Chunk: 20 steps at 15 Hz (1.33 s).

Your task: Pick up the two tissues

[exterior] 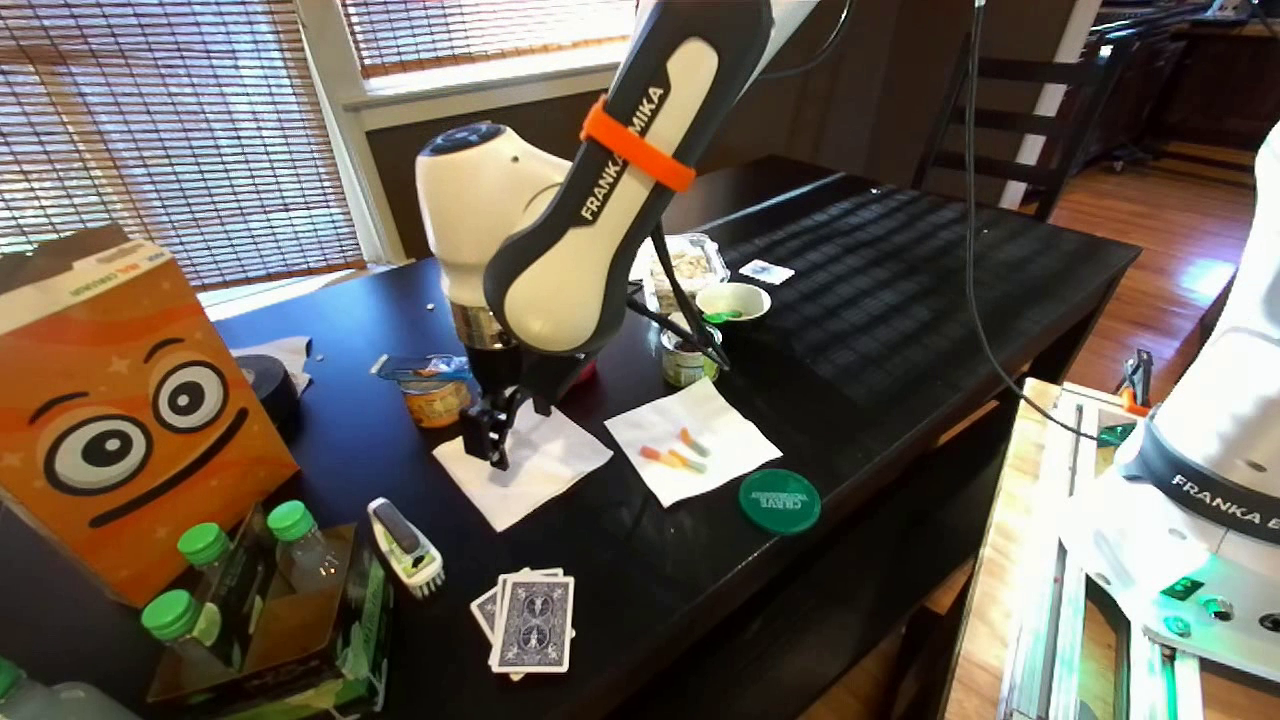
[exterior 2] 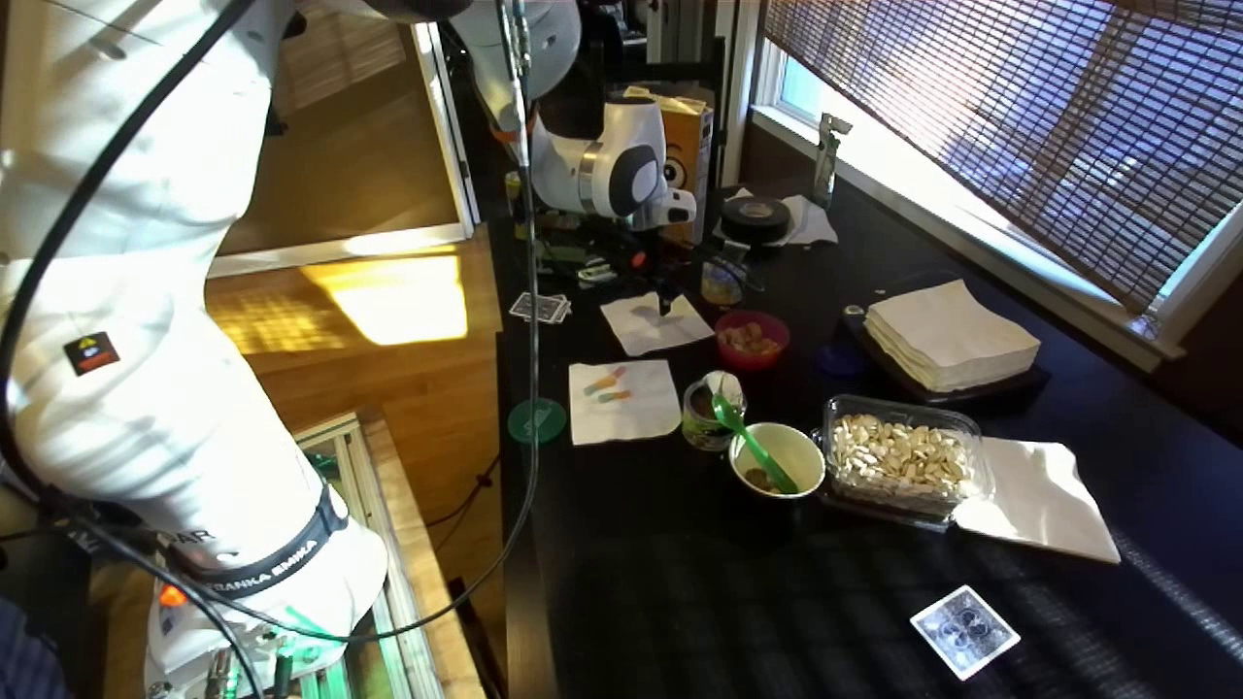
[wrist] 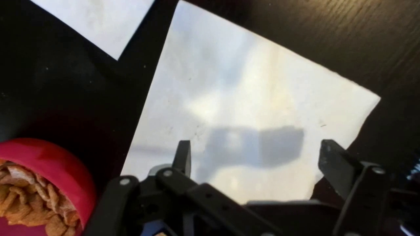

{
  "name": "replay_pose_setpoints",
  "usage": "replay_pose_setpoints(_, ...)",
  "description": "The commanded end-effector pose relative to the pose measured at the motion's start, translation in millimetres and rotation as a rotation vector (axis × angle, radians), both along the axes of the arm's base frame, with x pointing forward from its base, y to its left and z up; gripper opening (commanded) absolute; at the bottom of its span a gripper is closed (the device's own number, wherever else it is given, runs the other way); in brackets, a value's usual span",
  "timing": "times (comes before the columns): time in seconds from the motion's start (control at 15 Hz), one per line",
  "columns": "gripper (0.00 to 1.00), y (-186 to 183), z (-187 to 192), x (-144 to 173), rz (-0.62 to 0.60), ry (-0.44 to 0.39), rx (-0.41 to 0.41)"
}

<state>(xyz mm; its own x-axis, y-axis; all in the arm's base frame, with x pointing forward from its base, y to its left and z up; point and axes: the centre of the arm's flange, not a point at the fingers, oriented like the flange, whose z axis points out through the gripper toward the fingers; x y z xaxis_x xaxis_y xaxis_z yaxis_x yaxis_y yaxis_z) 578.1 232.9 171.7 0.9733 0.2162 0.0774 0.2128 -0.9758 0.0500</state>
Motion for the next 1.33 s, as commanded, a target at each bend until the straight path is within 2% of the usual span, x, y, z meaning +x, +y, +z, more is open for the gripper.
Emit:
replay_pose_setpoints(0.0,1.0,4,-16,17,0.016,-0.01,0.016)
replay_pose_setpoints(0.87,1.0,-4,-47,32,0.046,0.039,0.042)
replay_pose_setpoints(0.93,0.97,-4,-48,33,0.047,0.041,0.045)
replay_pose_setpoints(1.0,0.74,-5,-48,34,0.048,0.041,0.048)
replay_pose_setpoints(1.13,0.68,-5,-46,35,0.05,0.04,0.052)
replay_pose_setpoints(1.27,0.53,-7,-43,36,0.052,0.037,0.051)
